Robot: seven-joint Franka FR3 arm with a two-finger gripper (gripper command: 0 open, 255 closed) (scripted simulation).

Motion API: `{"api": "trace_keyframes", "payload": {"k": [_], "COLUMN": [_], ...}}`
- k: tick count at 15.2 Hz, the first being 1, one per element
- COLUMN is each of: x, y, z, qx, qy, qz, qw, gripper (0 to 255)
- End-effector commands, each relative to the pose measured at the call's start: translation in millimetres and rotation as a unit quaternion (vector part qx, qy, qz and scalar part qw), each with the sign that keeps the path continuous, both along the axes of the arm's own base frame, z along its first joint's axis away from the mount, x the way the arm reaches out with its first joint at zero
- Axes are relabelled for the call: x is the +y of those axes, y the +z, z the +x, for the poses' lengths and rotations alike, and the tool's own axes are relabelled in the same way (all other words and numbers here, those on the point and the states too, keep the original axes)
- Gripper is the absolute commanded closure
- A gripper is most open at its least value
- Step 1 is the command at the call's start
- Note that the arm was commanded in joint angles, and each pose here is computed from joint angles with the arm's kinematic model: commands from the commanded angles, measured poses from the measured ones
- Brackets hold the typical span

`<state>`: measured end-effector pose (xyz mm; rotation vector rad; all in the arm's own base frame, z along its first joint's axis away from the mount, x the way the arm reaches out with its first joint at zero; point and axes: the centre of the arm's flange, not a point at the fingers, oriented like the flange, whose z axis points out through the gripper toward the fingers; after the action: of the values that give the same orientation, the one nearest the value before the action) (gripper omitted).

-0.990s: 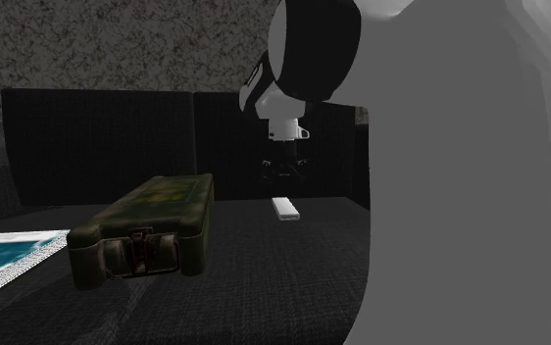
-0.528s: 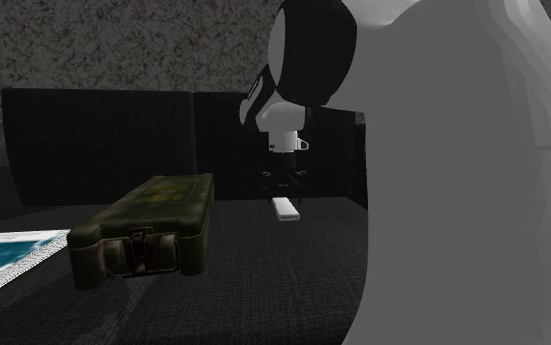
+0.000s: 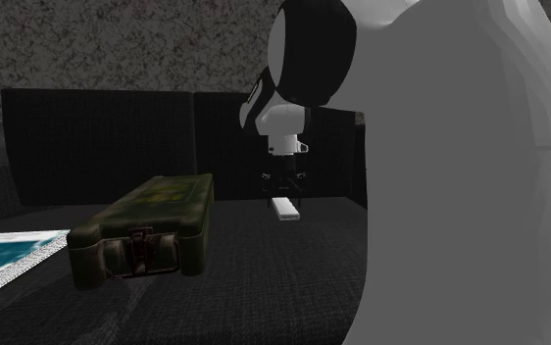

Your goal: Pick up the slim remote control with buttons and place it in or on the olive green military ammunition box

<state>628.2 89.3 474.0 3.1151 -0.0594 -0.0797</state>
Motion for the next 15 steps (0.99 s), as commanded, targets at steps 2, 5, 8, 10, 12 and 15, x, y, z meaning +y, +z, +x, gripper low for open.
{"api": "trace_keyframes", "payload": {"k": [2,5,8,10,12,15], "x": [0.0,0.0,0.0,0.0,0.0,0.0], "y": [0.0,0.0,0.0,0.0,10.5,26.4], "z": [0.0,0.1,0.0,0.0,-0.1,0.0], "qx": [0.000,0.000,0.000,0.000,0.000,0.000], "qy": [0.000,0.000,0.000,0.000,0.000,0.000], "qz": [0.000,0.000,0.000,0.000,0.000,0.000], "qw": [1.0000,1.0000,1.0000,1.0000,1.0000,1.0000], "gripper": [255,255,255,255,255,255]}}
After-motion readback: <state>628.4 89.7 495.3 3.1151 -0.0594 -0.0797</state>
